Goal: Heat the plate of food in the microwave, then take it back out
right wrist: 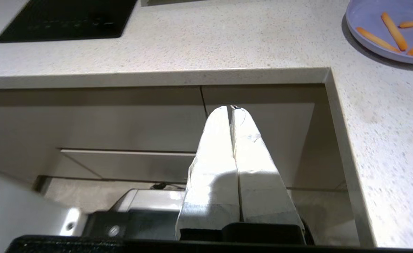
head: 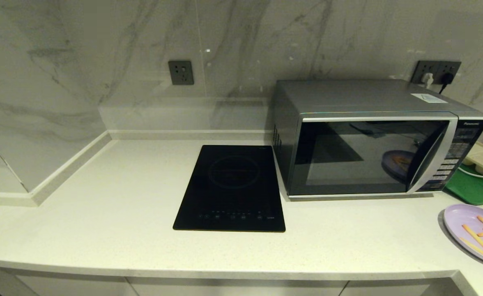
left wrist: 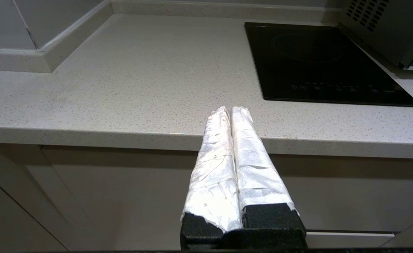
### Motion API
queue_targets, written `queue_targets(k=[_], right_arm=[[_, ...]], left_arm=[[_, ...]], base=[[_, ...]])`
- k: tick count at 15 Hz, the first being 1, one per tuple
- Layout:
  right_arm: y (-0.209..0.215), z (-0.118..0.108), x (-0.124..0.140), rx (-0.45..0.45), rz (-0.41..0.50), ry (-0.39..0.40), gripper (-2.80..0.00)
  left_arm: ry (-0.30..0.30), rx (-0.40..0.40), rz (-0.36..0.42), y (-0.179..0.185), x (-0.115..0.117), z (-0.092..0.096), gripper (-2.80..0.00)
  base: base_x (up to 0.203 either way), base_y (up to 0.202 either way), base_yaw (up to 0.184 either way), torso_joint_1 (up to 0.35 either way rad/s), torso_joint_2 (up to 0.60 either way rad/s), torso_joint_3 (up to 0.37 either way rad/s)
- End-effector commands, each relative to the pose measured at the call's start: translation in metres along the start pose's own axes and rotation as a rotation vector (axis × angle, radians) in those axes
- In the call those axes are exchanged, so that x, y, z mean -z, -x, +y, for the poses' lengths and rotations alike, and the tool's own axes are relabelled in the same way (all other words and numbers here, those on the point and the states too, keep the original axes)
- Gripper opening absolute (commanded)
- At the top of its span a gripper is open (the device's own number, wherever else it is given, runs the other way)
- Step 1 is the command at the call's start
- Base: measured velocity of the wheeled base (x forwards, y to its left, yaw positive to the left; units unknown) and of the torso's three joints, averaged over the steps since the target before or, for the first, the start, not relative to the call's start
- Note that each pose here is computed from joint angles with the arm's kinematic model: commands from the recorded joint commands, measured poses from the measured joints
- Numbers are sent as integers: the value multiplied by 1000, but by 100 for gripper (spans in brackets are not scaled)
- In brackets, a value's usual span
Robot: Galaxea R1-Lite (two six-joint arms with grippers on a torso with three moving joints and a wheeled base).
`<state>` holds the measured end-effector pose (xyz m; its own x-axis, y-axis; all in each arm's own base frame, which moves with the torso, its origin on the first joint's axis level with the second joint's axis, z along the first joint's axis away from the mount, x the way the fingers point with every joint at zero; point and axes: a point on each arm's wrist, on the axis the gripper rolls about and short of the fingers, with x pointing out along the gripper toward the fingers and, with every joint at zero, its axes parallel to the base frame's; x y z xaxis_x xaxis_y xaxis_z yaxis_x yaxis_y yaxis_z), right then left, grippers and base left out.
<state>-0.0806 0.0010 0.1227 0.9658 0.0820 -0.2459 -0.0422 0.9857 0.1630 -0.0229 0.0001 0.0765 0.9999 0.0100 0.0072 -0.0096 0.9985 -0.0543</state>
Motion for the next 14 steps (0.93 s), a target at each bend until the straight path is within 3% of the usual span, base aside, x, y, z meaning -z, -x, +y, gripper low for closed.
queue_targets(k=[1,3,7,9,14], right_arm=[[-36,-6,17,8,-47,21,-280],[-54,-8,22,14,-156,61,-280],[-63,-12,31,86,-170,118,-280],[-65,-12,29,82,-222,173,-280],[-65,-12,30,85,-226,141,-280]], left_arm=[[1,-1,-1,0,0,0,-280],[1,-1,-1,0,0,0,-280],[1,-1,-1,0,0,0,-280],[1,-1,-1,0,0,0,-280],[1,-1,-1,0,0,0,-280]], base=[[0,0,0,0,0,0],[0,0,0,0,0,0],[0,0,0,0,0,0],[0,0,0,0,0,0],[0,0,0,0,0,0]])
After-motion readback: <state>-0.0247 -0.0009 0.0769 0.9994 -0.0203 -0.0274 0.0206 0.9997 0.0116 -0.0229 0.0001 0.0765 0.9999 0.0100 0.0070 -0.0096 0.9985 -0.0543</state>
